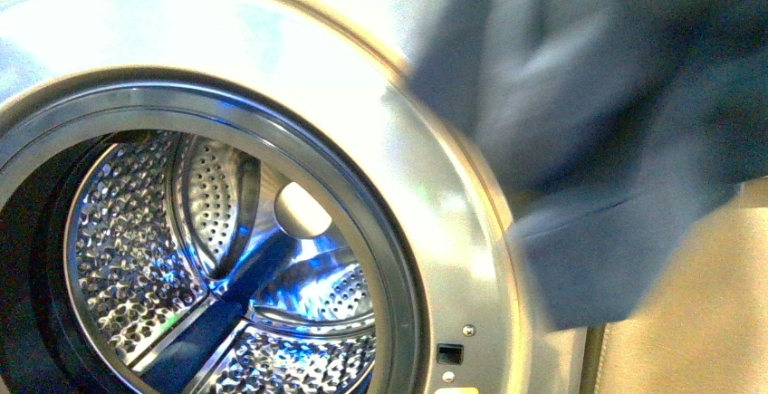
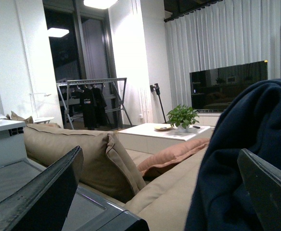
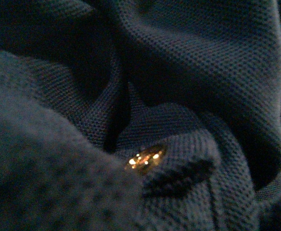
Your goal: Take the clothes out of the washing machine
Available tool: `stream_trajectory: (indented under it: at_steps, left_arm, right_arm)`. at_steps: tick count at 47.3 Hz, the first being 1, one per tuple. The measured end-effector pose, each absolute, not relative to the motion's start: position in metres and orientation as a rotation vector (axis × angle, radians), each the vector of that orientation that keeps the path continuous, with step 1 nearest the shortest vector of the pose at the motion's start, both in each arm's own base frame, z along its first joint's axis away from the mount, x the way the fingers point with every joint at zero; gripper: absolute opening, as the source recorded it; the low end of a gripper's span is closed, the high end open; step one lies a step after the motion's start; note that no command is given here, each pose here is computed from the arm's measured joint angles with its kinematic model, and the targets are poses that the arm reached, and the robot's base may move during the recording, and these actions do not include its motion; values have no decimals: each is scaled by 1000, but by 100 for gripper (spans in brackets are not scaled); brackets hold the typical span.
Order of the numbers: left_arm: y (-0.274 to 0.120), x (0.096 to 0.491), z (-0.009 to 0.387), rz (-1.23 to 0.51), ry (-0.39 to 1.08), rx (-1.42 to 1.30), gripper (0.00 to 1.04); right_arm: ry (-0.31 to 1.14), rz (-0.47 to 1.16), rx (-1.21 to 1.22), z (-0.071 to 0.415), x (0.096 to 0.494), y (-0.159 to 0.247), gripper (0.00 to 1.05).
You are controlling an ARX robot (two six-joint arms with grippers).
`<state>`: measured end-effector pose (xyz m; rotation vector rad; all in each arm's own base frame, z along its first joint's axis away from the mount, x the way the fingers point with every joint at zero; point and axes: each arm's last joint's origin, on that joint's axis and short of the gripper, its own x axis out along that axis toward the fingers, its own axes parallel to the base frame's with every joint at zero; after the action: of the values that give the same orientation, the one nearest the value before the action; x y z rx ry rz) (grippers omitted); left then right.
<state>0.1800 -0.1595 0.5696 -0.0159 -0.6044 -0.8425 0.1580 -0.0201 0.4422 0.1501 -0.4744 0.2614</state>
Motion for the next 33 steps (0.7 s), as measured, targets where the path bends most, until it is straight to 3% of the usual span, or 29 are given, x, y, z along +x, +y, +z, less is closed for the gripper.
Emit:
stream_trajectory:
  at_steps: [16,25,33]
  left_arm:
    - [-160,180,570,-843,-604,-16,98]
    - [-160,180,570,-843,-604,-16,98]
    - [-160,180,570,-843,-604,-16,98]
  right_arm:
    - [-361,24,77,418,142,-106,12]
    - [-213,-156,186,364,145,-160,12]
    - [-15,-216,317,295,150,-177,12]
